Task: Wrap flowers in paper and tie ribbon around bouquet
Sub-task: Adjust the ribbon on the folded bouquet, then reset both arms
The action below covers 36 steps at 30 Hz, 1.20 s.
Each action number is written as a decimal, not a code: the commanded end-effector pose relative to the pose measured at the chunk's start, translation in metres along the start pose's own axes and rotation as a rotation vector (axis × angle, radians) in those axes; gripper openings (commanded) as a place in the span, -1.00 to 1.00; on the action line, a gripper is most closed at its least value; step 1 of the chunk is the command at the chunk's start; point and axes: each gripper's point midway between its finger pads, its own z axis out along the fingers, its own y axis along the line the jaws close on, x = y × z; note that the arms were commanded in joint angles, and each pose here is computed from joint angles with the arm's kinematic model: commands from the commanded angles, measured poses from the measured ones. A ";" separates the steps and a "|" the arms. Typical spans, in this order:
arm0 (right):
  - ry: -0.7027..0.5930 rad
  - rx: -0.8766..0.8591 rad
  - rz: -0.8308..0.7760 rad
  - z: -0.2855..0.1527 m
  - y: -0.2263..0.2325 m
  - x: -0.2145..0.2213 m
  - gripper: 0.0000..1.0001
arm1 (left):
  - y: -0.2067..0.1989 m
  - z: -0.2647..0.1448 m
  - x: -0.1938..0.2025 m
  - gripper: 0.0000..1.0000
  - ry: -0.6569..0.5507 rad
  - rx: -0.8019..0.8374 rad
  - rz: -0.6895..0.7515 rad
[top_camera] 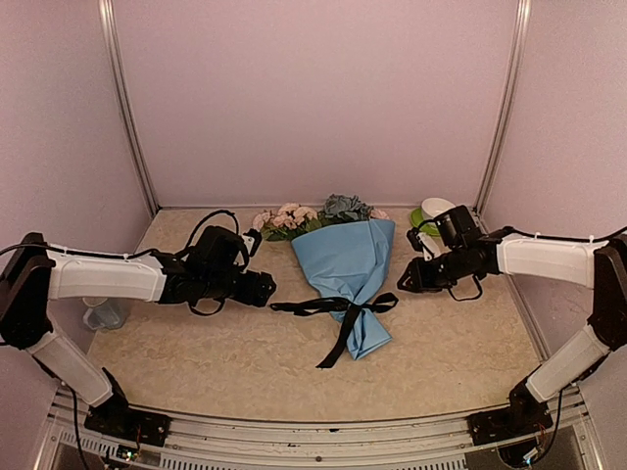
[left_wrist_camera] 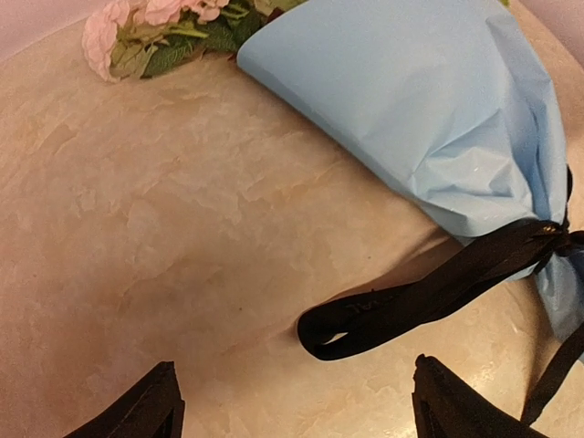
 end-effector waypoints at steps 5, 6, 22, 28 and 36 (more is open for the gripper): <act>0.206 0.008 -0.125 0.050 0.023 0.052 -0.63 | 0.015 0.021 0.017 0.70 0.069 -0.073 -0.027; 0.208 0.009 -0.153 0.054 0.031 0.052 -0.63 | 0.016 0.022 0.017 0.70 0.071 -0.077 -0.028; 0.011 0.027 -0.125 0.008 0.010 -0.004 -0.46 | 0.031 0.008 -0.001 0.71 0.001 -0.110 -0.051; -0.427 0.247 0.016 -0.105 -0.105 -0.077 0.65 | 0.075 -0.001 -0.023 0.85 -0.067 -0.263 -0.123; -0.681 0.404 0.223 -0.152 -0.182 -0.070 0.74 | 0.155 -0.038 -0.042 0.94 -0.261 -0.461 -0.276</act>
